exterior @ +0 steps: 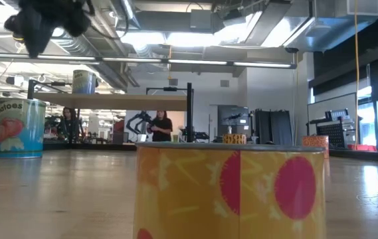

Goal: Pick and place cans onto a shelf
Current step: Put the top blue canned tomatoes on the shelf aligned with the other blue canned peas

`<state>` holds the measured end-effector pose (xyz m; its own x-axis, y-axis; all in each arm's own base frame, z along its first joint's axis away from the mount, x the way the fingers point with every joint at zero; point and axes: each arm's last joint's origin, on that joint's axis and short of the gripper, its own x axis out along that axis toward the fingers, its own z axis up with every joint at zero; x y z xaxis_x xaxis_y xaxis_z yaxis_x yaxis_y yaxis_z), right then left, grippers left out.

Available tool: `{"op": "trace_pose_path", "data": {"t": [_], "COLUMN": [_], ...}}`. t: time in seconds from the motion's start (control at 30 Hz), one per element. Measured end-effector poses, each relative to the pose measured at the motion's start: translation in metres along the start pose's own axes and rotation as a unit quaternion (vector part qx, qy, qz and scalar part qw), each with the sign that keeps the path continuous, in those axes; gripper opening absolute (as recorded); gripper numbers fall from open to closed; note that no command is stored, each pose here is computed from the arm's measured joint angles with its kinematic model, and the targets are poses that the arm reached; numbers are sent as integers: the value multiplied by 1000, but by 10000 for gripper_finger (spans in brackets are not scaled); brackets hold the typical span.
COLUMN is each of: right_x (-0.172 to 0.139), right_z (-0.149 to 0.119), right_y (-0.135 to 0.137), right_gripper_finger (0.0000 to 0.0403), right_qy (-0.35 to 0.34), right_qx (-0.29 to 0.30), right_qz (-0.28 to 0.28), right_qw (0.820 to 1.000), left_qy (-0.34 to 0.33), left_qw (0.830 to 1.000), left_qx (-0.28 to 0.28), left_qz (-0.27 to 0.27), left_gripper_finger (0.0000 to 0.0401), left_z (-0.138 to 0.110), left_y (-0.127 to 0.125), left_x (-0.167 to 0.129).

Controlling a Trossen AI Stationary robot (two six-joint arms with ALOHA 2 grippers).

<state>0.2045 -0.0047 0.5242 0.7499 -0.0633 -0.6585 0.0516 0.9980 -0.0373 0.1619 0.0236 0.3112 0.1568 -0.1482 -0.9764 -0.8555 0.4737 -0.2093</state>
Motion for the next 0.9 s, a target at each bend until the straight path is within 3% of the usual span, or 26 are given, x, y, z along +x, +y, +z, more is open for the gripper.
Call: {"op": "trace_pose_path", "data": {"t": [0.2, 0.37, 0.9], "right_x": [0, 0, 0], "right_z": [0, 0, 0], "right_y": [0, 0, 0], "right_gripper_finger": [11, 11, 11], "right_qy": [0, 0, 0], "right_qx": [0, 0, -2], "right_qz": [0, 0, 0], "right_qw": [1000, 1000, 1000], "left_qy": [-3, -34, -64], "left_qw": [1000, 999, 997], "left_qx": [2, 3, 34], "left_qz": [-1, 32, 38], "left_gripper_finger": [77, 77, 77], "left_z": [0, -5, -13], "left_y": [-4, -6, -12], "left_x": [27, 35, 58]}}
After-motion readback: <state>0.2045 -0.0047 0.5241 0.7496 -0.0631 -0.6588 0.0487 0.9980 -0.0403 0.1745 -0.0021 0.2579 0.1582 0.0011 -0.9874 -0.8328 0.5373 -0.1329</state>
